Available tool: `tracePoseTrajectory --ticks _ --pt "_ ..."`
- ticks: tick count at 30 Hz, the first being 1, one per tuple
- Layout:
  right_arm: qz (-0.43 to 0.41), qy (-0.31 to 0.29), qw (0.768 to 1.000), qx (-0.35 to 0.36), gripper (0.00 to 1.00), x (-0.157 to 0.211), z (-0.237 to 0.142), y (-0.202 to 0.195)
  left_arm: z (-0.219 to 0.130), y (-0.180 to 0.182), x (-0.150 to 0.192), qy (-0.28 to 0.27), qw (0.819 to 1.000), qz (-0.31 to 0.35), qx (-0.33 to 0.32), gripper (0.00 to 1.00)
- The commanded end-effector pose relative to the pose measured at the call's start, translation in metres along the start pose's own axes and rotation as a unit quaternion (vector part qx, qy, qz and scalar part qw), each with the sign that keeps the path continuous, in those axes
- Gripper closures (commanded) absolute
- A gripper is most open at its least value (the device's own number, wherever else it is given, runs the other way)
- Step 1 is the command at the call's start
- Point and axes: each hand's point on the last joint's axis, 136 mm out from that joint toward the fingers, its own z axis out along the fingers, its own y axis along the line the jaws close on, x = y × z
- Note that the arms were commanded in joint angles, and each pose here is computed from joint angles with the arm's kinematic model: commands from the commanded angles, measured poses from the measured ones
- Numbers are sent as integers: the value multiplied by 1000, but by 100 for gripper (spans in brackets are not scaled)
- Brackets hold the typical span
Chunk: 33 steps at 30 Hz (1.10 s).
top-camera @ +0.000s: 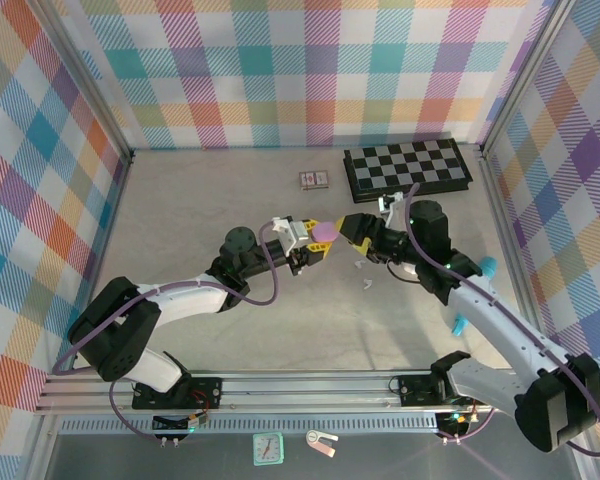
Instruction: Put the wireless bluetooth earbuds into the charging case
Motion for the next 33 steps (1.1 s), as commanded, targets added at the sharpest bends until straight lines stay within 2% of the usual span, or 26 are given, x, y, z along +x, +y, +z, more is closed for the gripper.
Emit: tracePoseTrajectory --ticks 1,4,7,12,22,26,30,33 --pt "37 24 992 -116 29 -2 2 42 4 -7 -37 -65 998 -1 21 75" --pt "60 37 987 -147 31 -1 9 46 4 -5 -37 -65 998 -3 16 75" --pt "76 40 986 -141 34 1 17 39 5 -4 -38 -64 998 -4 14 75" --pt "87 43 984 -152 50 3 22 37 5 -2 -36 -57 998 -1 8 75" --pt "61 34 991 -114 78 2 24 24 4 0 -34 -48 999 6 1 74" --pt "49 33 993 -102 81 2 24 21 1 1 -32 -41 999 5 -6 67" --pt "22 17 997 -75 80 -4 22 16 -2 1 -26 -23 1000 11 -12 47" --pt "-11 -1 999 -30 79 -13 21 1 -6 0 -18 -2 1000 16 -16 41"
